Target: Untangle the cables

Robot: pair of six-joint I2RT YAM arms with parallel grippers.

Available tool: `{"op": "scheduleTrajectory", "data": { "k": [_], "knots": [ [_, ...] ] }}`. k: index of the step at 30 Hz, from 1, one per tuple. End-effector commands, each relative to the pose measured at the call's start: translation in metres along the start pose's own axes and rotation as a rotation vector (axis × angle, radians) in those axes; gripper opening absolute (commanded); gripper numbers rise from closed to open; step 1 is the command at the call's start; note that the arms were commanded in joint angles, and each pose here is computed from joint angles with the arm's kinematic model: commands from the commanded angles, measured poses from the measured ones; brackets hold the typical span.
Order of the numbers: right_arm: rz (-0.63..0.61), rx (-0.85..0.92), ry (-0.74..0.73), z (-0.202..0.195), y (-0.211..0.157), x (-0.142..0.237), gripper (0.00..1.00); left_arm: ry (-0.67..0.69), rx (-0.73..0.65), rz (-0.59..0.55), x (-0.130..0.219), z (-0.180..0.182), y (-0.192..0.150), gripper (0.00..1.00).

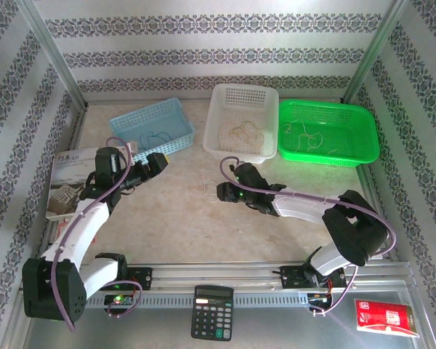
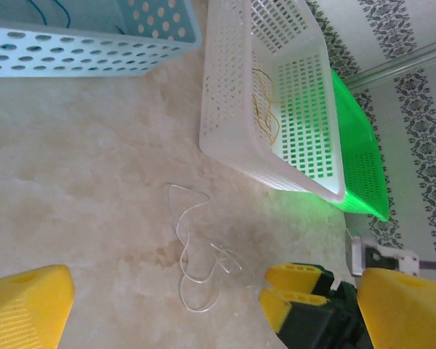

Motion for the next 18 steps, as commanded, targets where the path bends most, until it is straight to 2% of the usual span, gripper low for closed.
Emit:
{"op": "scheduleTrajectory", "data": {
  "k": [1,8,18],
  "knots": [
    [-0.012,0.028,-0.124,-0.02,0.0,0.001,0.59,-0.026,-0.018,-0.05,0.005,-0.012,0.005,1.0],
    [0.009,-0.002,-0.141,-0.028,-0.011,0.0,0.59,-0.001,-0.044,-0.055,0.003,-0.016,0.0,1.0],
    [0.087,-0.05,-0.158,-0.038,-0.027,-0.023,0.56,-0.012,-0.076,-0.028,-0.007,-0.029,-0.007,1.0]
  ]
}}
Point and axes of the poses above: each hand's point on the last joint's axis, 136 mm out from that joint toward the fingers, its own x axis back along the fingers, its own z axis along the line the jaws close on, y = z × x, the point moved 1 cm from there along x, back along the fingers, and after that the axes turned 1 degree about -x, right-handed, at the moved point
